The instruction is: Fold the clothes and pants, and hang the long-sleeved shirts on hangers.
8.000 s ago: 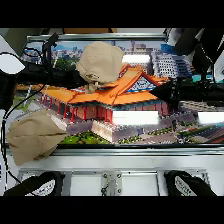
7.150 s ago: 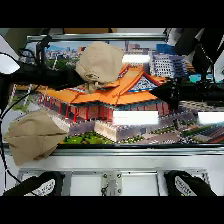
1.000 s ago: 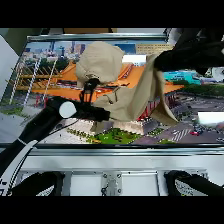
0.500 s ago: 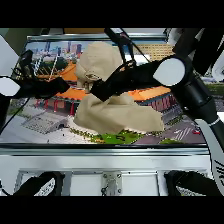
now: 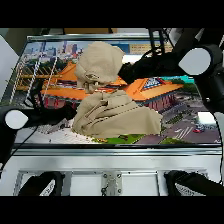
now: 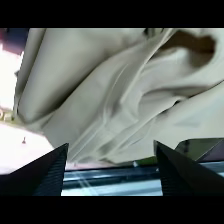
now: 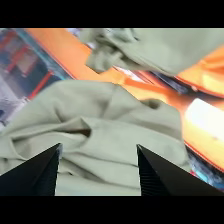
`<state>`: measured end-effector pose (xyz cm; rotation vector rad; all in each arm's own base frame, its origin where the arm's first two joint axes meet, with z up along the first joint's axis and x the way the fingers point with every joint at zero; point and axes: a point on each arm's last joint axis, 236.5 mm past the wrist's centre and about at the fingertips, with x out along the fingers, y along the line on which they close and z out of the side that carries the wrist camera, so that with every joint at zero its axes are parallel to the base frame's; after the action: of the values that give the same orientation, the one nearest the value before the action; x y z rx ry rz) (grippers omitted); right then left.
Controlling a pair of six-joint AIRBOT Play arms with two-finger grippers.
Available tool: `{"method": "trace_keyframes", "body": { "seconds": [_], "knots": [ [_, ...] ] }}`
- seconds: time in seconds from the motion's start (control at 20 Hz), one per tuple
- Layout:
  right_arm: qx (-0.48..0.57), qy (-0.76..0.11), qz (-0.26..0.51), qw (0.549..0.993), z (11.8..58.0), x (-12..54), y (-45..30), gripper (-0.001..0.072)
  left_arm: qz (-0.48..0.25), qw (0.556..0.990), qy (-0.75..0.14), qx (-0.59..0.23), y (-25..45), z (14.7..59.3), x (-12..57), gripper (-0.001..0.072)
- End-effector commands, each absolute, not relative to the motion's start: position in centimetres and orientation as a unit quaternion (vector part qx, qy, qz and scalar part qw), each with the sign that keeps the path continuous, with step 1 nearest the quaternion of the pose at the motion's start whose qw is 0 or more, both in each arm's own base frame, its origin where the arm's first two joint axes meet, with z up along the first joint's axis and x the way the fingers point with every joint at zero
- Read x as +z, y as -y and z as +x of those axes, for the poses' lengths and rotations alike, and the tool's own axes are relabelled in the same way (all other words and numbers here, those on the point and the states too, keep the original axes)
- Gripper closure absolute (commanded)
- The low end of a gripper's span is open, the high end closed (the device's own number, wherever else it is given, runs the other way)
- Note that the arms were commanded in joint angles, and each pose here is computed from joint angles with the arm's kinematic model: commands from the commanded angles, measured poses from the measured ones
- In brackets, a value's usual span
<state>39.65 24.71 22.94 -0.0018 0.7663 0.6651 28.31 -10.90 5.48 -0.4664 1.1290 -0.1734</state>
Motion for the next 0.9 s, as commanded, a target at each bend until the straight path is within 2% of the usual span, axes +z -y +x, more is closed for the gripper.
{"method": "trace_keyframes", "body": {
  "seconds": [0.0,0.2,0.5,0.55,0.65,0.85],
  "knots": [
    [0.286,-0.415,-0.001,0.864,39.9,19.7,-21.7,0.0200,-0.218,0.799,-0.557,-0.064,11.3,25.7,1.0,0.0143],
    [0.281,-0.464,0.002,0.840,39.0,15.1,-21.6,0.0200,-0.192,0.767,-0.610,-0.056,12.4,24.7,-4.6,0.0142],
    [0.298,-0.502,-0.028,0.811,38.4,10.7,-24.0,0.0200,-0.167,0.747,-0.642,-0.048,13.8,26.8,-8.4,0.0144],
    [0.302,-0.506,-0.050,0.806,38.2,9.7,-24.6,0.0200,-0.154,0.745,-0.648,-0.040,13.2,27.1,-9.0,0.0256],
    [0.302,-0.509,-0.108,0.799,37.9,8.1,-25.9,0.0200,-0.142,0.744,-0.653,-0.027,12.1,27.8,-9.5,0.0688],
    [0.260,-0.504,-0.179,0.804,39.4,5.9,-28.9,0.0200,-0.157,0.767,-0.622,-0.025,11.1,29.1,-6.9,0.0689]
  ]
}}
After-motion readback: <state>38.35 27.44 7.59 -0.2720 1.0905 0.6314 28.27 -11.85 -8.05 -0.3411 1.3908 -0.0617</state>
